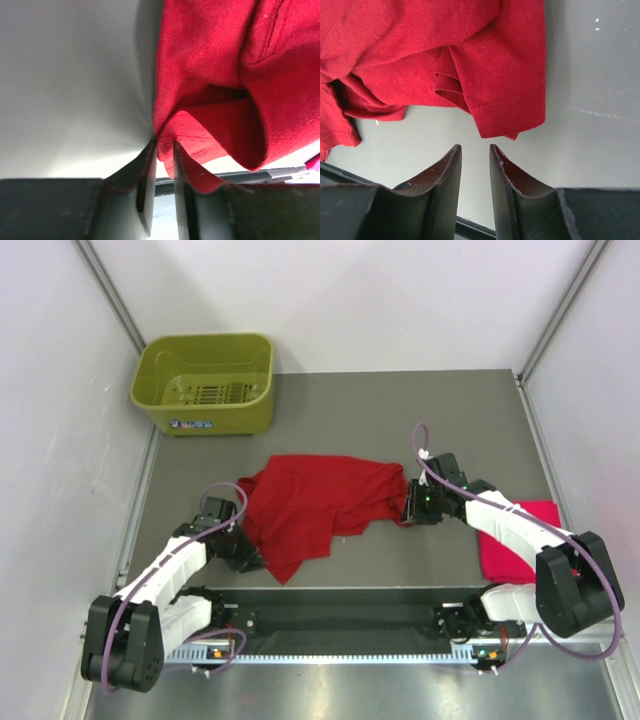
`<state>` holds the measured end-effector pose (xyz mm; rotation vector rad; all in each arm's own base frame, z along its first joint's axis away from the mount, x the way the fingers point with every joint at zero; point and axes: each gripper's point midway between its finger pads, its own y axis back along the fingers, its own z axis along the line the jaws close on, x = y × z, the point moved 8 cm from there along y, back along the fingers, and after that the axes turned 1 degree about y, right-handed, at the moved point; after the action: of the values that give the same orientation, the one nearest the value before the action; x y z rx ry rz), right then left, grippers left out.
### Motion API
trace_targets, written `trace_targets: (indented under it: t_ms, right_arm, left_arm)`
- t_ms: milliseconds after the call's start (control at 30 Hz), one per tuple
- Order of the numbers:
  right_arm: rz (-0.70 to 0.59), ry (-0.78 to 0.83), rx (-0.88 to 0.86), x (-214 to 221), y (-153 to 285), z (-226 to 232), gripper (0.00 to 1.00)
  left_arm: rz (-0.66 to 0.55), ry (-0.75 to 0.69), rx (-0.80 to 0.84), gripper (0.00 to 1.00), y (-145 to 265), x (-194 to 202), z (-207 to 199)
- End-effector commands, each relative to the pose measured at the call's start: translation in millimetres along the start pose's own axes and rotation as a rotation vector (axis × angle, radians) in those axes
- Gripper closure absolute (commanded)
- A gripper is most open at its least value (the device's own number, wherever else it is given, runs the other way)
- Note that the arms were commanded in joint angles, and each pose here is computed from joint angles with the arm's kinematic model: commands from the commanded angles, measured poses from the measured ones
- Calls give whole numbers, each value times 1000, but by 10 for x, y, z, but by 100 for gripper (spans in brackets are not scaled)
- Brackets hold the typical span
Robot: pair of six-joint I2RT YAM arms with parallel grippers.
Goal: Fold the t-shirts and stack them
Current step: Flatten the tshirt out
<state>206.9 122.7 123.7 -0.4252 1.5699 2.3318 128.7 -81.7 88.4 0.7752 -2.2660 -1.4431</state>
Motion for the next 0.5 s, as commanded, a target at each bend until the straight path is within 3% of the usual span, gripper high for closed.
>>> trace_targets:
  t_ms: [0, 233, 467]
  right_arm:
    - [-61, -12, -19, -82, 41, 13, 70]
    - [-67, -17, -8, -106, 33, 4, 70]
    - [-67, -15, 24, -129, 62, -11, 68]
  left_arm:
    - [-42, -8, -21, 81, -33, -25, 37]
    - [-63, -3, -9, 100, 74, -45, -29]
    - [-111, -94, 57, 100, 458, -151, -323]
